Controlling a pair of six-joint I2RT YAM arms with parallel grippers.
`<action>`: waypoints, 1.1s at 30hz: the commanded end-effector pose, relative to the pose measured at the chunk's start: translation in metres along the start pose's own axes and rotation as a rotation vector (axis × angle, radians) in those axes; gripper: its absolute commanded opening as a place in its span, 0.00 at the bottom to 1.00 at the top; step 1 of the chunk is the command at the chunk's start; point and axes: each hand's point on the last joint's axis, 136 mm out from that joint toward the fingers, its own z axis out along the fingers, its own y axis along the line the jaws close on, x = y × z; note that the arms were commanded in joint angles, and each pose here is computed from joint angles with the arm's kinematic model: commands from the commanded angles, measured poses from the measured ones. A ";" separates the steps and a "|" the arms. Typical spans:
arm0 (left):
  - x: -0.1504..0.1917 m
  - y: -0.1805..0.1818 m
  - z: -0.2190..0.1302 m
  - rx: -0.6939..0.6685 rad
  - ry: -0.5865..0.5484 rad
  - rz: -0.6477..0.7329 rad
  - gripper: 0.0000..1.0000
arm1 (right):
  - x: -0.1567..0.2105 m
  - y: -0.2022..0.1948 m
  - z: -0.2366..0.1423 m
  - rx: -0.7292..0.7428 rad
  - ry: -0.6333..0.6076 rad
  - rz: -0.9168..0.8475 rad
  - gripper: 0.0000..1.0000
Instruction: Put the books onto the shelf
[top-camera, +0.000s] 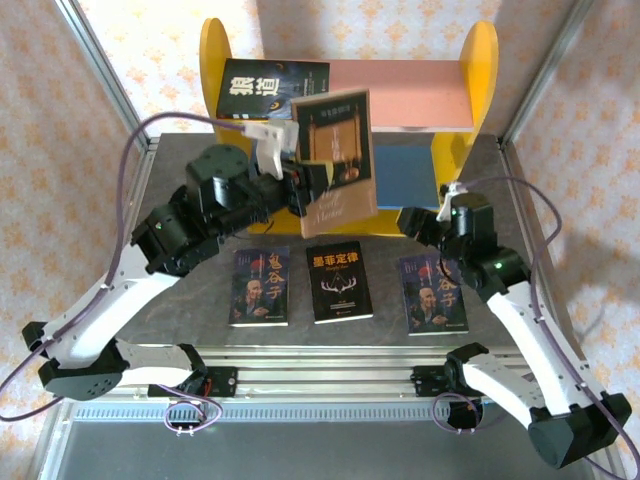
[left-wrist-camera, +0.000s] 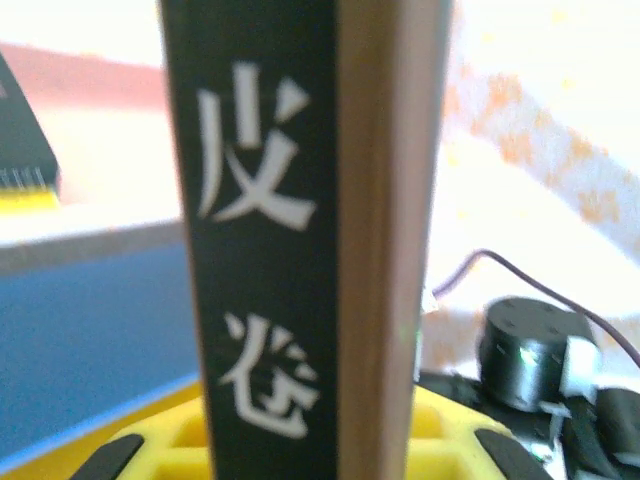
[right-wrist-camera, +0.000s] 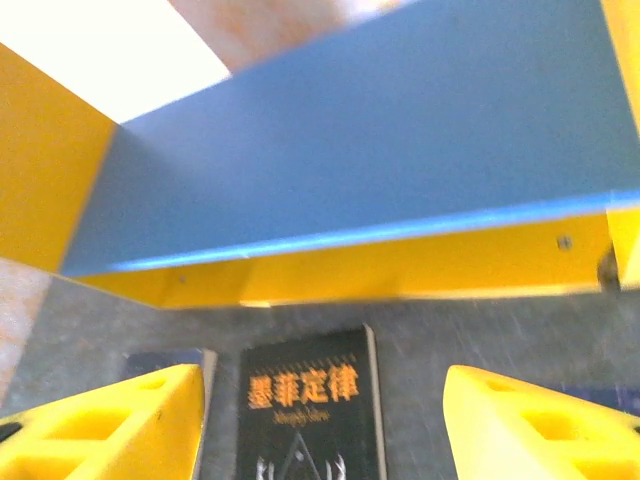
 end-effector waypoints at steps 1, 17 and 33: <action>-0.046 0.005 -0.002 -0.105 -0.134 0.072 0.00 | -0.032 0.019 -0.021 -0.026 -0.057 -0.052 0.64; -0.179 0.002 -0.005 -0.103 -0.587 0.038 0.00 | -0.161 0.146 -0.099 -0.428 -0.317 -0.092 0.70; -0.207 0.028 -0.007 -0.060 -0.747 -0.115 0.00 | -0.211 0.216 -0.090 -0.821 -0.345 0.087 0.89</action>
